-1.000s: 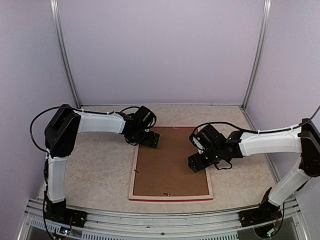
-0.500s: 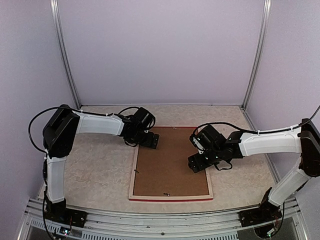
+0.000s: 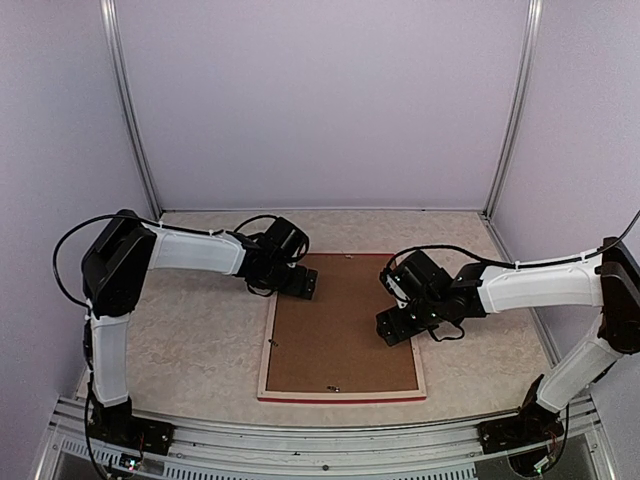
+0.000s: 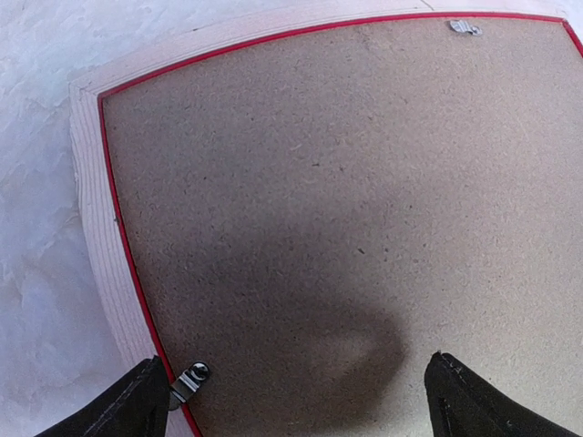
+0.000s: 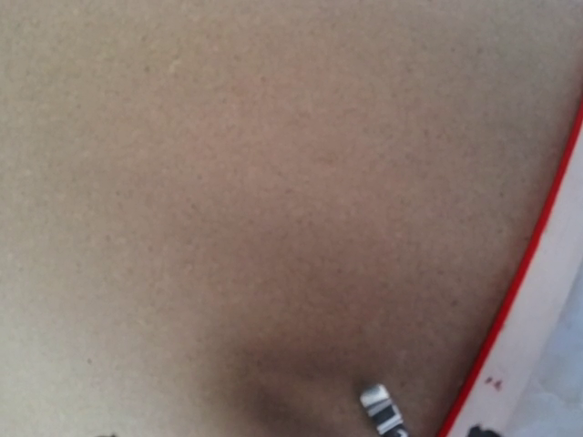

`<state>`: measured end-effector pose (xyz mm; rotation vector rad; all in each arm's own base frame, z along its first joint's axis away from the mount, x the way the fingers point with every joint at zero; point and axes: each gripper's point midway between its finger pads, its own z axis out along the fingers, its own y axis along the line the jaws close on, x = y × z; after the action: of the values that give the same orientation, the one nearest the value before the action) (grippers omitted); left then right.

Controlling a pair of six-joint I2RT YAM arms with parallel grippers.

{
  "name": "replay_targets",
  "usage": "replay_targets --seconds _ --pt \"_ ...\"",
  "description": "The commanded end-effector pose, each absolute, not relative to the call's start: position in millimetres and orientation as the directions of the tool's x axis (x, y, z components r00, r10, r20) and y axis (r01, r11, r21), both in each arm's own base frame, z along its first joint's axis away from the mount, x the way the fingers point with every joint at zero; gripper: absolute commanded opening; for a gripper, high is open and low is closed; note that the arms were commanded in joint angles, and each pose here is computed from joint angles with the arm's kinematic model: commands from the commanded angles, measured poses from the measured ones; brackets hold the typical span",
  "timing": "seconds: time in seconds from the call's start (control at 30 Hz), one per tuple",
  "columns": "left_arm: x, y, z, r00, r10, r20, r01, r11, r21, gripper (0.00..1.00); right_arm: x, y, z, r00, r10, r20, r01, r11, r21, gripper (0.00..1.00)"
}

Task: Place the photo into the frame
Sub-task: Press the fastener onto the backboard.

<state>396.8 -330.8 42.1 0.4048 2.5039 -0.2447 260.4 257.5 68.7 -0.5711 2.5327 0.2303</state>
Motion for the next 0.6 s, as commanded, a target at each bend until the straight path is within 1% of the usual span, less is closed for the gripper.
replay_targets --seconds 0.0,0.33,0.57 --pt "353.9 -327.7 13.9 -0.856 0.272 -0.439 0.357 0.926 -0.123 0.96 261.9 253.1 68.2 -0.780 -0.320 -0.538 -0.417 0.907 0.064 0.82" --pt "340.3 -329.0 14.7 -0.867 0.270 -0.418 0.367 0.915 -0.170 0.95 261.7 254.4 66.0 -0.784 -0.318 -0.533 -0.416 0.907 0.070 0.82" --pt "338.9 -326.7 32.0 -0.855 0.257 -0.450 0.367 0.914 -0.175 0.95 261.6 254.1 66.8 -0.784 -0.314 -0.535 -0.413 0.908 0.072 0.82"
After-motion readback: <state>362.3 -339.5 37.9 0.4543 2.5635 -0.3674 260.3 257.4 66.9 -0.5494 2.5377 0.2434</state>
